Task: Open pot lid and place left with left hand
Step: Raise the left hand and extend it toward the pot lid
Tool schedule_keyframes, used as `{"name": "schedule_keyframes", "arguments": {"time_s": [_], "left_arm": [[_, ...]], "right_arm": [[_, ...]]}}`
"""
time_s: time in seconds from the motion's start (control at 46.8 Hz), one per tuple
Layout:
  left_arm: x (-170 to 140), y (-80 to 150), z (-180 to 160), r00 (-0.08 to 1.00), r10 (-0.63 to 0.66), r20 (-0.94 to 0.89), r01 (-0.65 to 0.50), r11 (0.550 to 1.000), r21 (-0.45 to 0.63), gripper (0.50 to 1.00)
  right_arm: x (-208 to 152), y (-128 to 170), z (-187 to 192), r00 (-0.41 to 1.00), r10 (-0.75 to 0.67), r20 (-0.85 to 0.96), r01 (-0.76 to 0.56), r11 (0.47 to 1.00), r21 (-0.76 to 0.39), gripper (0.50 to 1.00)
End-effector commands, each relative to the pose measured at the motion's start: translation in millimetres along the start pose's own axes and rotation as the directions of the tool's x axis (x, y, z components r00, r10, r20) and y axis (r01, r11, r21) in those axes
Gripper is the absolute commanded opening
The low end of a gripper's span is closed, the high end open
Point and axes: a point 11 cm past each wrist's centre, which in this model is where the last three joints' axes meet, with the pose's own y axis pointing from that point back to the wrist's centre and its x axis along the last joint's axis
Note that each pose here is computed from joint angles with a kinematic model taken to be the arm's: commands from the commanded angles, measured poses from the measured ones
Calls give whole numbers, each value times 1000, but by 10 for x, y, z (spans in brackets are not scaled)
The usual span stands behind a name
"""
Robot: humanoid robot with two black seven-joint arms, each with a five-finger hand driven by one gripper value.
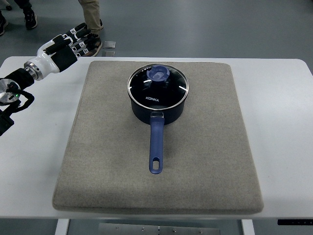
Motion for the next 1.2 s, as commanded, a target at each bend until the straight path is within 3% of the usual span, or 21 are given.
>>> {"name": "schedule_keyframes", "arguments": {"time_s": [0.0, 0.641, 0.791, 1.005, 1.176], "left_arm": [[-7, -6, -3, 1000, -1, 1, 1, 1000, 1, 994], [9, 2, 95, 999, 8, 47, -8, 1000, -4, 994], [-63, -49, 115, 979, -12, 204, 1, 999, 53, 994], [-265, -135, 346, 905, -66, 419, 60, 998, 27, 992], [-459, -220, 342, 779, -153, 608, 80, 986, 144, 992]], "right_arm": [[1, 0, -1, 1000, 0, 0, 0, 1000, 1, 917], [1, 0, -1, 1000, 0, 0, 0, 1000, 1, 917], [1, 0, -1, 1000, 0, 0, 0, 1000, 1, 917], [1, 0, -1, 1000, 0, 0, 0, 1000, 1, 917], [1, 0, 1, 1000, 0, 0, 0, 1000, -1, 917]]}}
